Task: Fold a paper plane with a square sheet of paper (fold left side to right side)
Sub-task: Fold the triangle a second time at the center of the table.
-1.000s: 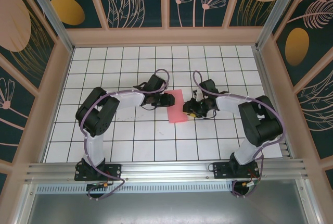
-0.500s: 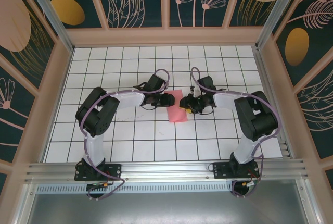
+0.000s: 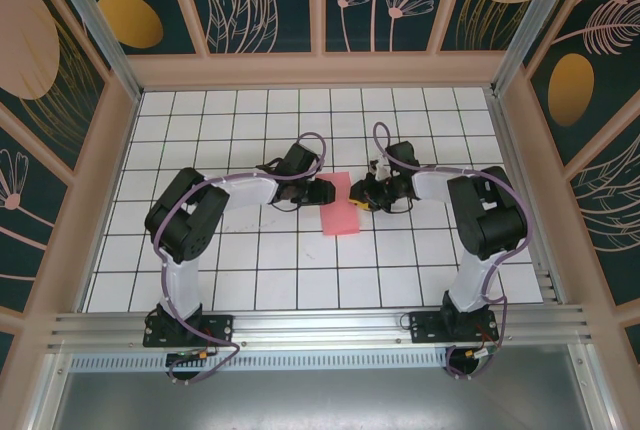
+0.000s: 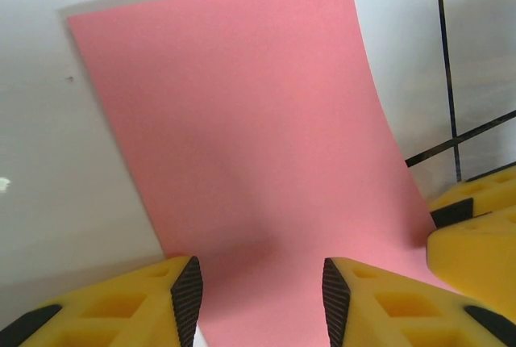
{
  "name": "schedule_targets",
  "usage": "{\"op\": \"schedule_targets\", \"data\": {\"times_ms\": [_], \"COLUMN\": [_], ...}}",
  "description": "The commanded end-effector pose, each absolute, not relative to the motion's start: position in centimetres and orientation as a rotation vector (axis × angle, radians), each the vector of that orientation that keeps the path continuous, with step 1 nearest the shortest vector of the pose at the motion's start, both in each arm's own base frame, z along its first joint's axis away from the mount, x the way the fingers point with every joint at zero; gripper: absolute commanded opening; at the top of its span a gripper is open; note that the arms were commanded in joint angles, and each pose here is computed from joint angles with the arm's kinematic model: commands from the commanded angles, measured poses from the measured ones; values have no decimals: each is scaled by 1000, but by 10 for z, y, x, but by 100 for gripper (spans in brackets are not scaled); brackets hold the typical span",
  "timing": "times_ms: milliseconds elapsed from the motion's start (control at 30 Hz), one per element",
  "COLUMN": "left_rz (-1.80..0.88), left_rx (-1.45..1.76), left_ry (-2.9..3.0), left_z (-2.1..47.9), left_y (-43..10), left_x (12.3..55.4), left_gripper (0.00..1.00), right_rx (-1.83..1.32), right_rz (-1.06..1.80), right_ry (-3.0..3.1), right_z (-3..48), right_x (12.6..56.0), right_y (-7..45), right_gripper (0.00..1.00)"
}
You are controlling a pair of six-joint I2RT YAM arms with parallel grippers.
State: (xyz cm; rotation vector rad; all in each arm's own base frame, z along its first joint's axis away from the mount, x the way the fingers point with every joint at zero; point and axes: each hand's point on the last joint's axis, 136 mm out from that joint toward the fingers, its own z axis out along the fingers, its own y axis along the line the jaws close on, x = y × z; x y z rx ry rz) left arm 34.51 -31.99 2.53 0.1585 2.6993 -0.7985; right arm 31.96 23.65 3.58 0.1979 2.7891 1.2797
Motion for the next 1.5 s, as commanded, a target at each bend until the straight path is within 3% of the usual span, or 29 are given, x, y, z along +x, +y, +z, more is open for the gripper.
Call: {"op": "schedule_targets", "data": {"times_ms": [0,67,233,467,600,1167,1467], "left_rz": [-711,-724,-747,-743,-701,-295,-170], "left_rx": [179,190,258,504,578,666,684], "left_ry": [2681,2625,2470,2387,2427,2494,2440], "left_z": [36,54,108,137,117,56,59], "left_y": [-306,-305,-299,-330,-349,-375,-376], "left_x": [343,345,337,271,244,245,253], "left_gripper": [48,50,54,58,60,68,59], "right_rx": [161,173,199,215,219,204,200], "right_rz": [1393,1374,1387,1394,1376,1353,1345], "right_ry": [2745,2757,2775,2793,2804,2830,2837], "right_z": [49,47,49,56,56,52,50], "right_x": [324,325,322,317,315,310,309], "right_y": [247,245,246,247,246,251,251], "right_gripper": [19,11,6,5,5,5,5]}}
